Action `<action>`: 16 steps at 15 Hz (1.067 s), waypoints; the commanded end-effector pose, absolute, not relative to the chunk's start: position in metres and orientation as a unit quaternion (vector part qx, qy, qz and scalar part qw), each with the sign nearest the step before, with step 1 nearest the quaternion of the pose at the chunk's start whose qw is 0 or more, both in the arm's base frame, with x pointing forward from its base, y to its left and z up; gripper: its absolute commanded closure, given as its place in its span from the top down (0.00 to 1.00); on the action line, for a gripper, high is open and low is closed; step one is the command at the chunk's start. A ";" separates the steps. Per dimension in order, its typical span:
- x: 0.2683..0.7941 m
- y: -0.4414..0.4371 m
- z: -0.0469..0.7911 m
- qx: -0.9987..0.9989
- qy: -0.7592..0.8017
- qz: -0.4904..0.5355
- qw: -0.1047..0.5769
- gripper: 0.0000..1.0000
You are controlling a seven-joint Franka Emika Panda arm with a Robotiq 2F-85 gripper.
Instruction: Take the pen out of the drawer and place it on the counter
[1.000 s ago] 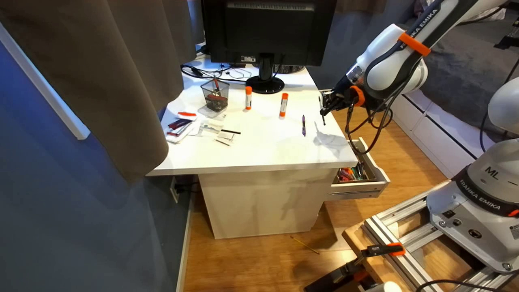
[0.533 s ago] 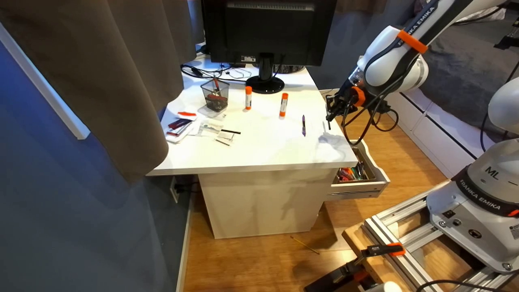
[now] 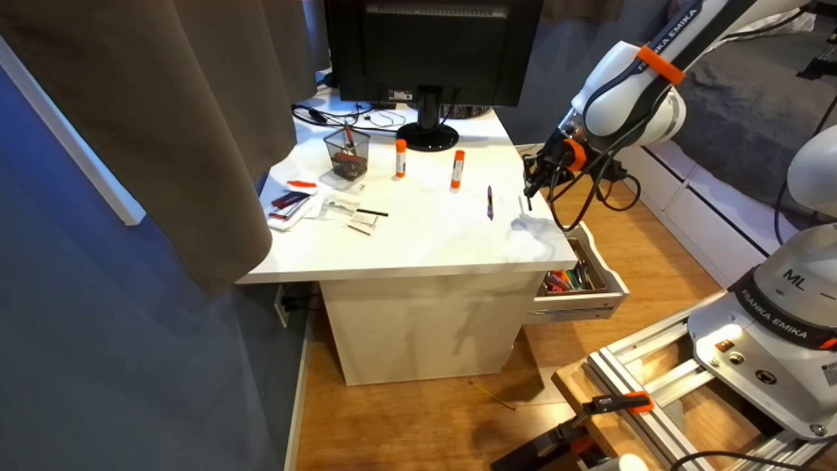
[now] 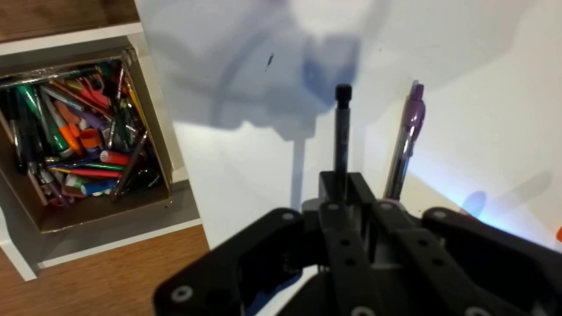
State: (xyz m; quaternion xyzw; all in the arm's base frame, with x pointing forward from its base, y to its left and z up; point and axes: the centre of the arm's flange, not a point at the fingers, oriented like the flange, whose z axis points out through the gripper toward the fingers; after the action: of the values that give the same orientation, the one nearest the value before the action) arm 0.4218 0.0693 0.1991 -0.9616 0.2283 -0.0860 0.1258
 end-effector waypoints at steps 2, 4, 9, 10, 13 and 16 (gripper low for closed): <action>0.427 0.076 0.200 -0.961 0.238 -0.051 0.131 0.02; 0.434 0.083 0.198 -0.960 0.247 -0.025 0.127 0.02; 0.457 0.088 0.200 -0.954 0.271 -0.010 0.129 0.02; 0.461 0.087 0.200 -0.951 0.281 -0.007 0.131 0.02; 0.472 0.093 0.189 -0.947 0.293 0.003 0.134 0.02; 0.478 0.098 0.181 -0.946 0.300 0.005 0.126 0.02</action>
State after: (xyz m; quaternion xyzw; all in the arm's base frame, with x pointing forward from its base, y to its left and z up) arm 0.4634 0.0926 0.1921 -0.9470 0.2938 -0.0055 0.1295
